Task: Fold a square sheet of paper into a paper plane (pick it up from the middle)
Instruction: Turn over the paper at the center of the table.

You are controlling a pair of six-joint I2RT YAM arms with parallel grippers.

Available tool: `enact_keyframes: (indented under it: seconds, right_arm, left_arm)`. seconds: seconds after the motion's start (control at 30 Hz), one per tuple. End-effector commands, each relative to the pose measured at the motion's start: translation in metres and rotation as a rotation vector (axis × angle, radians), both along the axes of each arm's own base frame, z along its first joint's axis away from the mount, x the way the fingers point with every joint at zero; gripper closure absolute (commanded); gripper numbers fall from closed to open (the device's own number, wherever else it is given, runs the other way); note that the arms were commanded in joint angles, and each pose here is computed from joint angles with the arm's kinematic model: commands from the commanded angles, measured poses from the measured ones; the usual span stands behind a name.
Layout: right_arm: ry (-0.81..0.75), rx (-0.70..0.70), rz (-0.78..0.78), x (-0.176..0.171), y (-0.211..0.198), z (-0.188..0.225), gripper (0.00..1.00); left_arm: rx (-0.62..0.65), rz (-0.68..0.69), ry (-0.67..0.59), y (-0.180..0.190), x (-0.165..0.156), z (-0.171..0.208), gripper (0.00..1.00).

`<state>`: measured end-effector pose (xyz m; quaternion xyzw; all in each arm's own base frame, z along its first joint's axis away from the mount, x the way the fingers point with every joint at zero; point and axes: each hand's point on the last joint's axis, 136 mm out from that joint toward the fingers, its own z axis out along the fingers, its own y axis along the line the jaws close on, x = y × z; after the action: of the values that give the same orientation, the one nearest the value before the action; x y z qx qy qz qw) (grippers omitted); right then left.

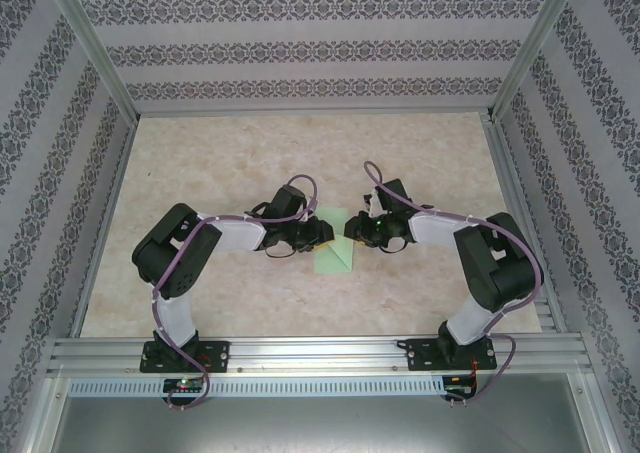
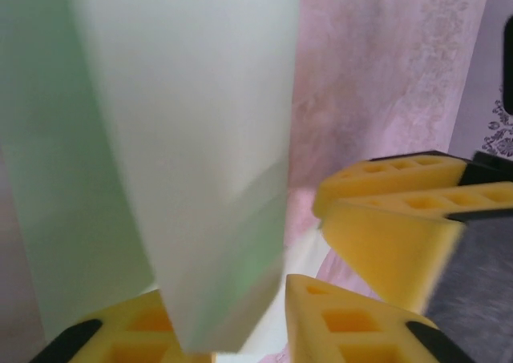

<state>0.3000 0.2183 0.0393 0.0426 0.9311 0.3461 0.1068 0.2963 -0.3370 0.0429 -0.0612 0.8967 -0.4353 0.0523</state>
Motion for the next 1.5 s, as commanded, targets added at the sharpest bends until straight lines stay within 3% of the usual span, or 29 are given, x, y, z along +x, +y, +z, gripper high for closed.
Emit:
enact_keyframes:
  seconds: [0.0, 0.13, 0.3, 0.47, 0.77, 1.03, 1.23, 1.47]
  right_arm:
    - [-0.09, -0.006, -0.059, 0.012, -0.012, 0.027, 0.64]
    - [-0.148, -0.073, -0.133, 0.014, -0.033, 0.047, 0.43]
    - [-0.226, -0.117, -0.222, 0.014, -0.055, 0.073, 0.26]
    - [-0.315, -0.162, -0.305, 0.009, -0.077, 0.102, 0.1]
    - [-0.377, -0.157, -0.393, -0.009, -0.102, 0.128, 0.03]
    - [-0.376, -0.21, -0.416, -0.031, -0.119, 0.121, 0.02]
    - [-0.326, -0.245, -0.478, -0.049, -0.134, 0.104, 0.02]
    - [-0.292, -0.23, -0.496, -0.059, -0.136, 0.094, 0.02]
  left_arm:
    - [-0.026, 0.006, -0.062, -0.014, 0.011, 0.008, 0.78]
    - [-0.028, 0.008, -0.084, -0.015, 0.014, 0.009, 0.86]
    - [0.002, 0.006, -0.124, -0.012, 0.018, 0.014, 0.94]
    - [0.067, -0.023, -0.187, -0.004, 0.018, 0.041, 0.97]
    - [0.456, -0.083, -0.364, 0.059, 0.013, 0.101, 0.96]
    - [0.928, -0.081, -0.558, 0.124, 0.046, 0.135, 0.97]
    - [1.311, -0.072, -0.645, 0.152, 0.073, 0.136, 0.97]
    - [1.53, -0.17, -0.65, 0.145, 0.084, 0.104, 0.96]
